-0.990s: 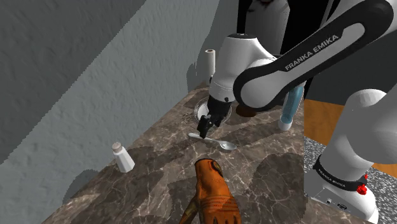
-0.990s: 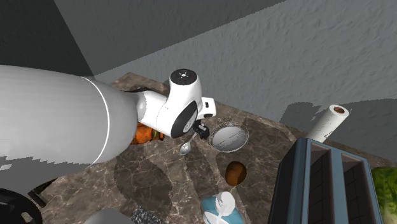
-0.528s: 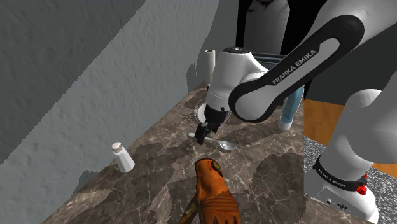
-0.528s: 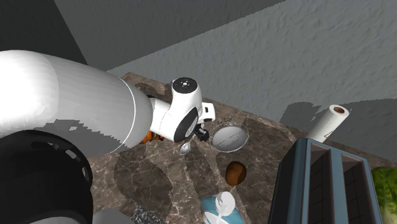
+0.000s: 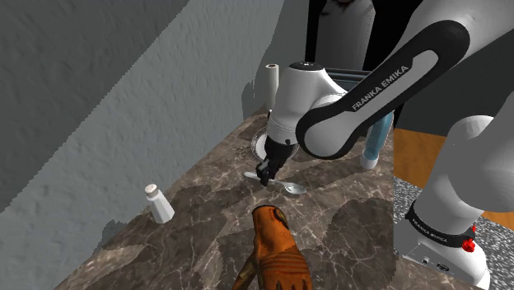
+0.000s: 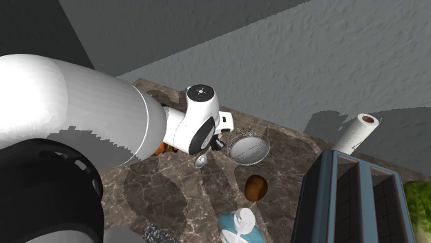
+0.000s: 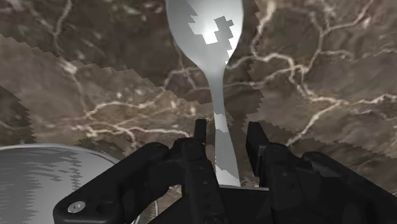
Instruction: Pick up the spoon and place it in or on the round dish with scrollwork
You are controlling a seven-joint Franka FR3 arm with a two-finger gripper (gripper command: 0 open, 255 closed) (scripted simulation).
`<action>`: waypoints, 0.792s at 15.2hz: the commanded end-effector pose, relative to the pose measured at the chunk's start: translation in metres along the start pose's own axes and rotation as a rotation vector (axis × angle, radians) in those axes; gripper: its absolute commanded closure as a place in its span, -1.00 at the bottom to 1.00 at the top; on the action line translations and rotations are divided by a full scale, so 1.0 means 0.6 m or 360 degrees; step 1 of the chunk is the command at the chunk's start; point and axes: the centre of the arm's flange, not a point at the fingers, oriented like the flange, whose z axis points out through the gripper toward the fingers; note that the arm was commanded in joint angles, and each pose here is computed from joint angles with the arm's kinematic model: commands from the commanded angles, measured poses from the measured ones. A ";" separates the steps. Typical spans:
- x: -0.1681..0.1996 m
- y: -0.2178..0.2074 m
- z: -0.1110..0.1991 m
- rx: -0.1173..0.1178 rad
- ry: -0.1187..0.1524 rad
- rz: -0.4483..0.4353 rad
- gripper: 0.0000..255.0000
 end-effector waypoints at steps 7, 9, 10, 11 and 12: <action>0.000 0.000 0.000 0.0000 0.0000 0.0000 1.00; 0.002 -0.001 -0.008 0.0000 0.0000 0.0000 1.00; 0.004 -0.002 -0.017 0.0000 0.0000 0.0000 1.00; 0.006 -0.003 -0.025 0.0000 0.0000 0.0000 1.00; 0.008 -0.004 -0.034 0.0000 0.0000 0.0000 1.00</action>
